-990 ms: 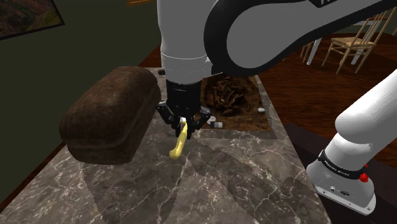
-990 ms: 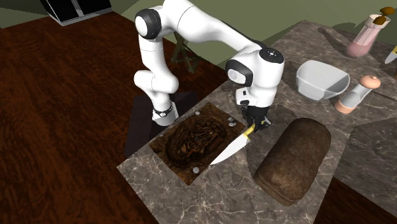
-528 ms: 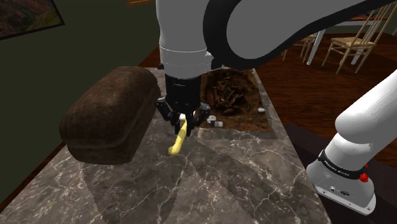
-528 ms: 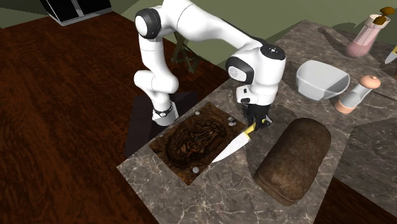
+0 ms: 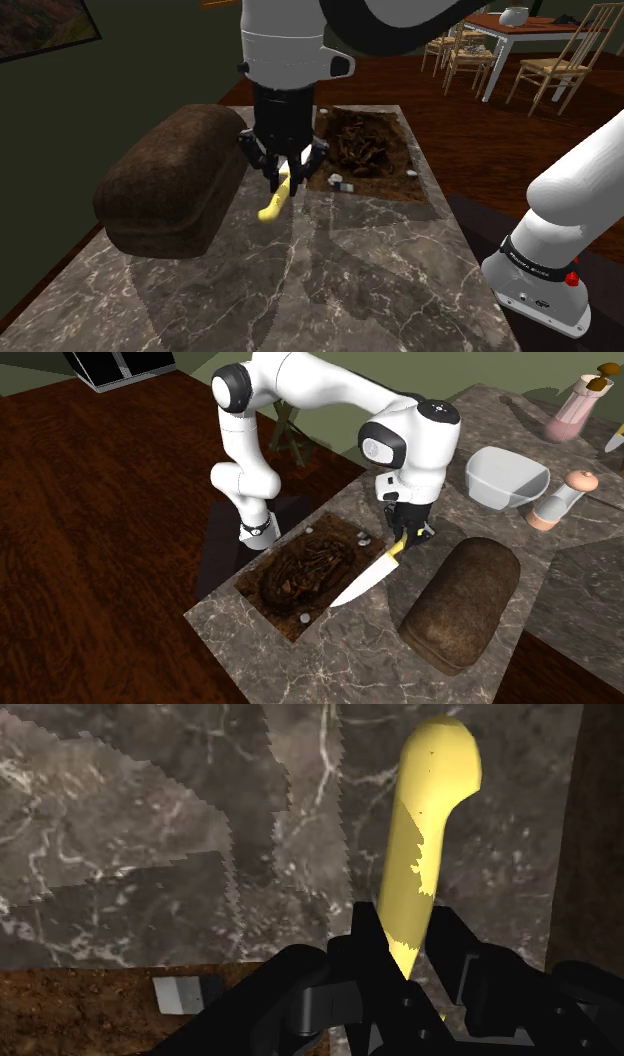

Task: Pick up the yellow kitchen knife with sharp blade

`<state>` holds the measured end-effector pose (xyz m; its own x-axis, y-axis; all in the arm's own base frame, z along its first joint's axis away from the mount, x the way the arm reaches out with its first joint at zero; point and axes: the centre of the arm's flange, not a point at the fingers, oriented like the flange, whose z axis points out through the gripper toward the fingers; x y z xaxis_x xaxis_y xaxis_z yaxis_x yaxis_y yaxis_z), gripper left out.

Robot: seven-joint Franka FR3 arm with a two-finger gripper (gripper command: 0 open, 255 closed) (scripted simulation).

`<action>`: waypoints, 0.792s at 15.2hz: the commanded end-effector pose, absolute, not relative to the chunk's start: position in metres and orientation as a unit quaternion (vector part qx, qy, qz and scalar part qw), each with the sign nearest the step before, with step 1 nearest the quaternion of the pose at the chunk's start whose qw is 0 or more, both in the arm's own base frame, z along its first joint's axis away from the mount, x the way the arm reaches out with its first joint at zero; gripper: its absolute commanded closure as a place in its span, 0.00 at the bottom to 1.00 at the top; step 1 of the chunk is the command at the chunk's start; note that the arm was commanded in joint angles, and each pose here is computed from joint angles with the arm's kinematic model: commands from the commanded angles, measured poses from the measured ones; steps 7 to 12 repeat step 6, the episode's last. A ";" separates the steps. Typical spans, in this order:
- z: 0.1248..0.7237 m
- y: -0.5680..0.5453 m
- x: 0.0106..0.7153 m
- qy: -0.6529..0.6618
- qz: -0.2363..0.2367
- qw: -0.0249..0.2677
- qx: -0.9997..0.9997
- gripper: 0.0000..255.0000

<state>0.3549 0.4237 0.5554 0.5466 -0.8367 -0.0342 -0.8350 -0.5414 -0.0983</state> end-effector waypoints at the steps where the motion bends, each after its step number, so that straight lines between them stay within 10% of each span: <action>1: 0.566 0.423 0.354 0.476 -0.008 0.051 -0.878 1.00; 12: 0.583 0.423 0.354 0.476 -0.008 0.051 -0.878 1.00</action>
